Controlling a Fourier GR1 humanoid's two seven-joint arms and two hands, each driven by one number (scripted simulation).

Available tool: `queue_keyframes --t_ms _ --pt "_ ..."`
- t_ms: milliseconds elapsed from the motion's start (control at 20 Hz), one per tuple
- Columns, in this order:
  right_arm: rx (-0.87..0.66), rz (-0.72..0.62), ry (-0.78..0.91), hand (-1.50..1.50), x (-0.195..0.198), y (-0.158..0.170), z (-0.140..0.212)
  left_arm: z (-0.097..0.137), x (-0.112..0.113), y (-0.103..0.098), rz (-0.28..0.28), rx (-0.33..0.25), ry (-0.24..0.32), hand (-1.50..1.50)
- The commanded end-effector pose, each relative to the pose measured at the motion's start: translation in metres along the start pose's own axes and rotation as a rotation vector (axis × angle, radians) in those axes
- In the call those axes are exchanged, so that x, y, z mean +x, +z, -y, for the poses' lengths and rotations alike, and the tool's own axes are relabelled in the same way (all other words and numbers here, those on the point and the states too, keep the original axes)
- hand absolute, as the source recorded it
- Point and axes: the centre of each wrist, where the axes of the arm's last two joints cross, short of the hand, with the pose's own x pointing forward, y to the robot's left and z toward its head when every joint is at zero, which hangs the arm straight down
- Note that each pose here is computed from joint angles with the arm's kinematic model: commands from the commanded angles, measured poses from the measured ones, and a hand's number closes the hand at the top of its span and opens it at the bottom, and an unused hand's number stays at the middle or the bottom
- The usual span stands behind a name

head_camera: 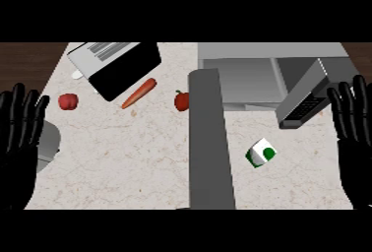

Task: Pick up the milk, place it into the microwave and close the microwave

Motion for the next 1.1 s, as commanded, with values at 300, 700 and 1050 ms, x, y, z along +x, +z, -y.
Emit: queue_keyframes --t_ms 300,700,1050 --pt "0.312 -0.094 -0.299 -1.5 -0.014 0.026 -0.053 -0.006 -0.032 -0.015 -0.131 -0.008 0.136 -1.5" --pt "0.332 -0.121 -0.337 -1.5 0.002 0.05 -0.069 -0.026 -0.044 0.031 -0.143 0.011 0.155 -1.5" --pt "0.235 -0.111 -0.243 -1.5 -0.013 0.072 -0.064 -0.027 -0.033 0.053 -0.149 0.0 0.146 -1.5"
